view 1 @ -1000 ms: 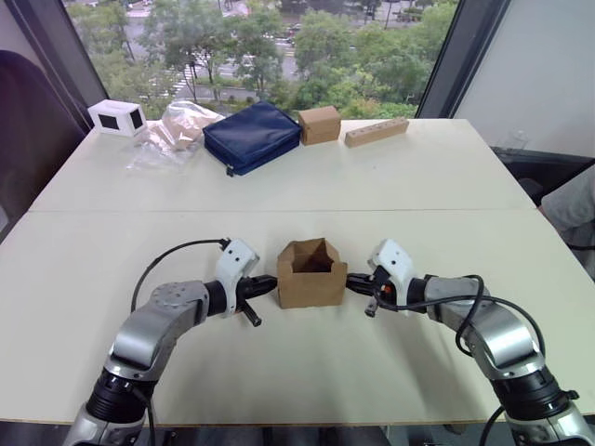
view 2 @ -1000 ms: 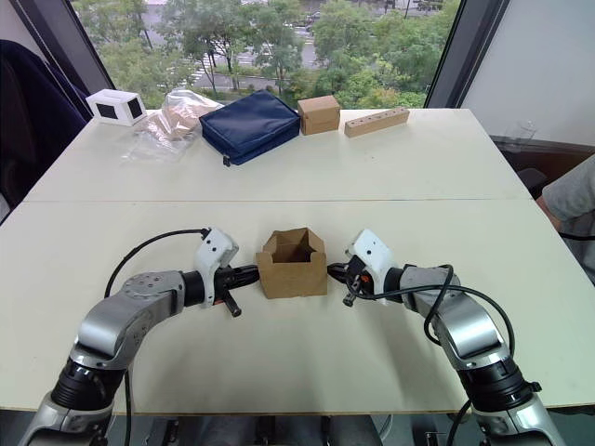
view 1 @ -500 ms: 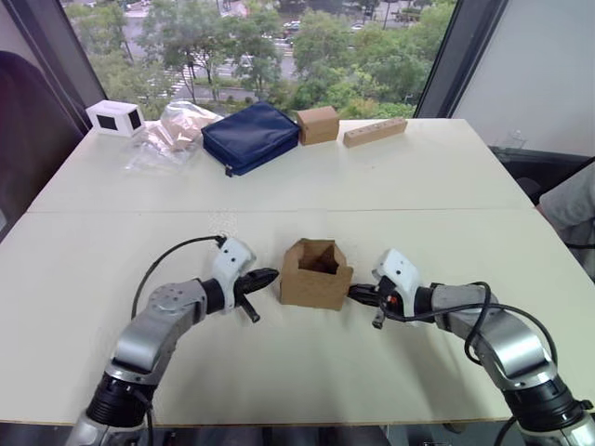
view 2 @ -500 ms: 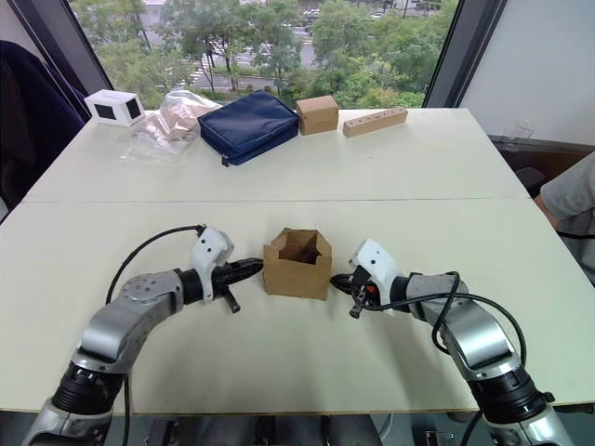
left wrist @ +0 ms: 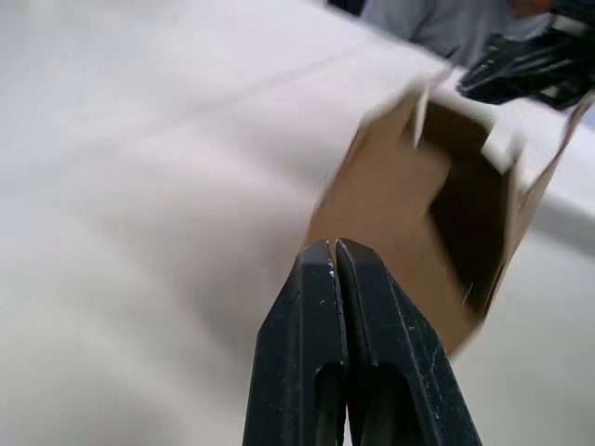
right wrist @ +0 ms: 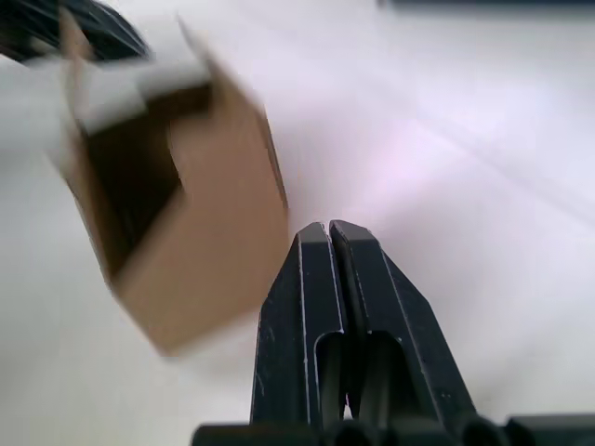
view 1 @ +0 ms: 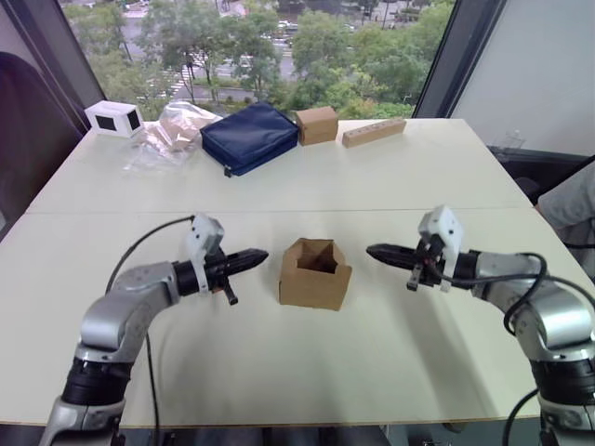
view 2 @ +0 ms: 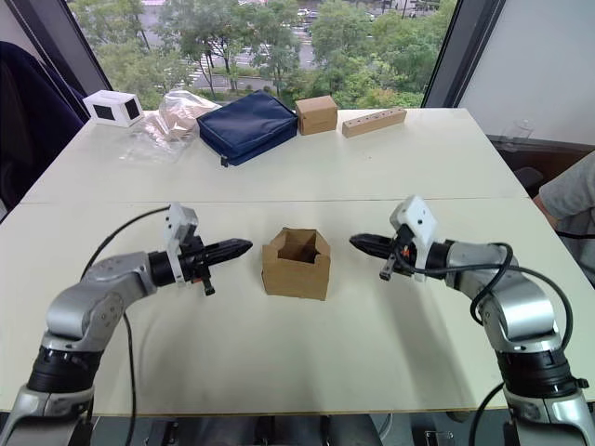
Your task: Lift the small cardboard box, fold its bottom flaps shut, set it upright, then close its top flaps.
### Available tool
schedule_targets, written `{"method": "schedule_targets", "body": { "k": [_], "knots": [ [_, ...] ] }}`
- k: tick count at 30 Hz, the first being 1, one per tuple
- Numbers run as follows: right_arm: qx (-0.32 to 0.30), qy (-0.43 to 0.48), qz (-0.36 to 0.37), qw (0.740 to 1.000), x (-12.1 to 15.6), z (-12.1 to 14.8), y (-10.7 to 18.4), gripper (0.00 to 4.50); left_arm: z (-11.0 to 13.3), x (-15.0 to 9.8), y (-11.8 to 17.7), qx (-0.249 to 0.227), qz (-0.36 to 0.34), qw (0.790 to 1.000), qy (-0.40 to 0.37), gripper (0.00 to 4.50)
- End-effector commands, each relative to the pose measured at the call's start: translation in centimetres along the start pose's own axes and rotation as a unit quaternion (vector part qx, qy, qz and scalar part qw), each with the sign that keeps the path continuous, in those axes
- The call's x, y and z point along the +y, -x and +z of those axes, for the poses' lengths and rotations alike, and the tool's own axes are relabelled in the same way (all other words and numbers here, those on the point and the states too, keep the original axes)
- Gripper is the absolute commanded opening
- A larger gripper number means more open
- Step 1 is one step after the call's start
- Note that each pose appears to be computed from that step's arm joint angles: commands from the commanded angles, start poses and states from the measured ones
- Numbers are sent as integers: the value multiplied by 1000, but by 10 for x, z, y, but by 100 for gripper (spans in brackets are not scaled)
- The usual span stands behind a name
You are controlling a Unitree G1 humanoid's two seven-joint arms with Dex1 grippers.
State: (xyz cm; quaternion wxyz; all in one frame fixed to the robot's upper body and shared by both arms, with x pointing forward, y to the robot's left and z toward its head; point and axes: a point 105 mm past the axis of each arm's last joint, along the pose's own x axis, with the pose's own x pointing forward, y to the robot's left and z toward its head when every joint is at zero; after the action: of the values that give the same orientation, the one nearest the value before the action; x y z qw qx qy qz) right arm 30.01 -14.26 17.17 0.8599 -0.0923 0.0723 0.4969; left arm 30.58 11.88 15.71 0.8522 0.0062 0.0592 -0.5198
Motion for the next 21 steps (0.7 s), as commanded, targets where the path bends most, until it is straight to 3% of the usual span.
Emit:
{"method": "schedule_targets", "body": {
  "k": [1, 16, 21],
  "knots": [
    [-27, 13, 52, 998, 20, 19, -16, 0, 8, -6, -7, 2, -38, 999, -20, 6],
    [-17, 21, 72, 997, 31, 11, -32, 0, -6, -13, -25, 20, -76, 996, -36, 6],
    [-66, -18, 78, 995, 33, 28, -21, 0, -13, -14, -27, 24, -76, 996, -36, 6]
  ]
}}
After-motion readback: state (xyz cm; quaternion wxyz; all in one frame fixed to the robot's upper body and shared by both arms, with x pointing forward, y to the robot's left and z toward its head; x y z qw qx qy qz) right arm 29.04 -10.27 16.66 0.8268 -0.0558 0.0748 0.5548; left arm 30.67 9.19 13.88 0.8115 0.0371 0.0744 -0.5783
